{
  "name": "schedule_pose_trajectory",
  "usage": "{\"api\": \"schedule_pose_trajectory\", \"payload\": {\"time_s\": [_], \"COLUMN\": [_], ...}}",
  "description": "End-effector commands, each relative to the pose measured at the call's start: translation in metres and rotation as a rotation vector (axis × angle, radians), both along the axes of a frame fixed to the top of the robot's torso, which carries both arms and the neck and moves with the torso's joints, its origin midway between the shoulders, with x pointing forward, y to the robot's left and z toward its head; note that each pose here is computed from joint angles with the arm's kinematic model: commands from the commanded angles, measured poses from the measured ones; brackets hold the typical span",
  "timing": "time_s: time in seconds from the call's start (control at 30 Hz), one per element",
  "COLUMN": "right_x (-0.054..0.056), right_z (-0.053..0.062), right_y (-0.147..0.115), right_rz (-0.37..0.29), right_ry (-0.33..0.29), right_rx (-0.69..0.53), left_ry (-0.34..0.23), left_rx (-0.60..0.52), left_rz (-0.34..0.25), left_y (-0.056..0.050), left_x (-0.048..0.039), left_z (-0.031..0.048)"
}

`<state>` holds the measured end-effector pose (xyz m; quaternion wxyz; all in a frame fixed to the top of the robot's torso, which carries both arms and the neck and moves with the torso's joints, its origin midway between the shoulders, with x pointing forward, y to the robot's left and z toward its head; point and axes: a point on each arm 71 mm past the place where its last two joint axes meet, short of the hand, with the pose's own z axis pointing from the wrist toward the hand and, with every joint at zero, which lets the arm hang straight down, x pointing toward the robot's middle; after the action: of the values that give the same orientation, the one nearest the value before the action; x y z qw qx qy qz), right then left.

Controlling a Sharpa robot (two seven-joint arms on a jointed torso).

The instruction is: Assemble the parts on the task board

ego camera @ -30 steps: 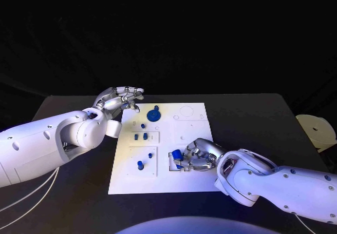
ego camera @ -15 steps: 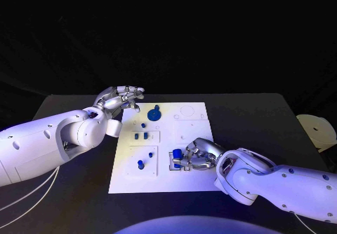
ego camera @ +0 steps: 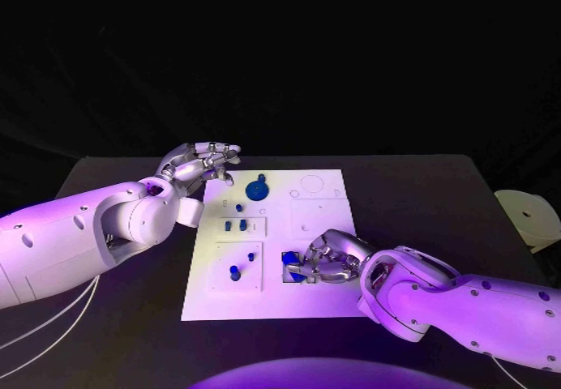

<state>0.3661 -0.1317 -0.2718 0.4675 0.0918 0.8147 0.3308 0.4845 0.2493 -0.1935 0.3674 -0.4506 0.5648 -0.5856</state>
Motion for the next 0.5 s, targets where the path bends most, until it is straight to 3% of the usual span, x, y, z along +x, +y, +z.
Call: {"api": "schedule_pose_trajectory", "payload": {"time_s": [0.03,0.5], "right_x": [-0.0023,-0.0037], "right_z": [0.0002,0.0017], "right_y": [0.002,0.0019], "right_rz": [0.02,0.017], "right_ry": [0.0,-0.008], "right_rx": [-0.01,0.0], "left_ry": [-0.006,-0.005], "left_rx": [-0.007,-0.006], "left_rz": [-0.015,-0.014], "left_y": [-0.0021,-0.0015], "left_x": [-0.0005,-0.0005], "left_z": [0.0011,0.0011]}}
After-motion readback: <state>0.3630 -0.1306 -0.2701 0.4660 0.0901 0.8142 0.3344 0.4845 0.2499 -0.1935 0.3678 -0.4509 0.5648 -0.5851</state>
